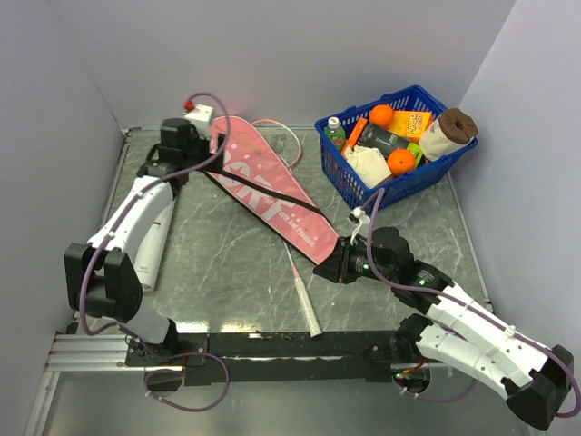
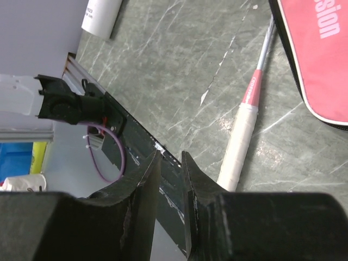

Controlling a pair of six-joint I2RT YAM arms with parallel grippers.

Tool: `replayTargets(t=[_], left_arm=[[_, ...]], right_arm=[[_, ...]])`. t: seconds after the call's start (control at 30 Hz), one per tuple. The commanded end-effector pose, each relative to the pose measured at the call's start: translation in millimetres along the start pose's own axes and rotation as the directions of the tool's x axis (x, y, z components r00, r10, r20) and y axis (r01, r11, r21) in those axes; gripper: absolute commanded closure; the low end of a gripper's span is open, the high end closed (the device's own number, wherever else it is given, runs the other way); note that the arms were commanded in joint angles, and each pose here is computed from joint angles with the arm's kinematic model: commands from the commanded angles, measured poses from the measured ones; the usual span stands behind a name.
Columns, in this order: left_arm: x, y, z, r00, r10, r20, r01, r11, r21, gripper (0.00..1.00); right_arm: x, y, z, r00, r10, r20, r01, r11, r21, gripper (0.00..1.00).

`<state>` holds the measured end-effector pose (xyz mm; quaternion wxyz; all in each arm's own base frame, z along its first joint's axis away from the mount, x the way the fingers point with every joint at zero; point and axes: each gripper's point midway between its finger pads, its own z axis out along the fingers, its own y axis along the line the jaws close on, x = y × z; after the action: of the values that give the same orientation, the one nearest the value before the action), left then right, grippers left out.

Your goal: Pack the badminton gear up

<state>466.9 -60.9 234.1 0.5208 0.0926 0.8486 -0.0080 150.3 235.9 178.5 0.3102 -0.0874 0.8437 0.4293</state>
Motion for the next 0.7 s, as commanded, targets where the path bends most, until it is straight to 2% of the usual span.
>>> replayTargets(t=[0.0,0.1,0.17,0.2,0.27,0.33,0.5,0.6,0.67], left_arm=[[-2,-54,-18,0.994,-0.109,0.018,0.106,0.99,0.098,0.05],[-1,-92,-28,0.976,-0.214,0.046,0.199,0.953,0.228,0.03],[11,-110,-31,0.951,-0.309,0.016,0.291,0.911,0.293,0.01],[5,-121,-34,0.94,-0.338,0.035,0.306,0.888,0.344,0.01],[11,-136,-40,0.913,-0.409,0.003,0.374,0.838,0.398,0.03],[16,-143,-43,0.902,-0.431,-0.036,0.406,0.818,0.408,0.04],[32,-166,-57,0.915,-0.401,-0.044,0.383,0.829,0.409,0.04],[50,-177,-60,0.887,-0.452,-0.093,0.442,0.774,0.453,0.04],[66,-176,-55,0.86,-0.495,-0.125,0.497,0.757,0.425,0.04]], right_arm=[[-8,1,0,0.999,-0.012,0.032,0.012,1.0,0.012,0.7],[-10,-3,-2,0.999,-0.016,0.05,0.014,0.999,0.037,0.7],[-10,-8,-4,0.998,-0.02,0.052,0.017,0.998,0.063,0.69],[-10,-9,-5,0.998,-0.025,0.056,0.021,0.997,0.07,0.69],[-9,-17,-7,0.998,-0.036,0.051,0.03,0.994,0.11,0.69],[-7,-24,-9,0.998,-0.04,0.051,0.032,0.989,0.143,0.69],[-7,-39,-9,0.996,-0.054,0.07,0.039,0.978,0.205,0.63],[-5,-45,-5,0.997,-0.053,0.058,0.039,0.974,0.224,0.62],[-5,-46,-3,0.997,-0.052,0.051,0.039,0.972,0.23,0.62]])
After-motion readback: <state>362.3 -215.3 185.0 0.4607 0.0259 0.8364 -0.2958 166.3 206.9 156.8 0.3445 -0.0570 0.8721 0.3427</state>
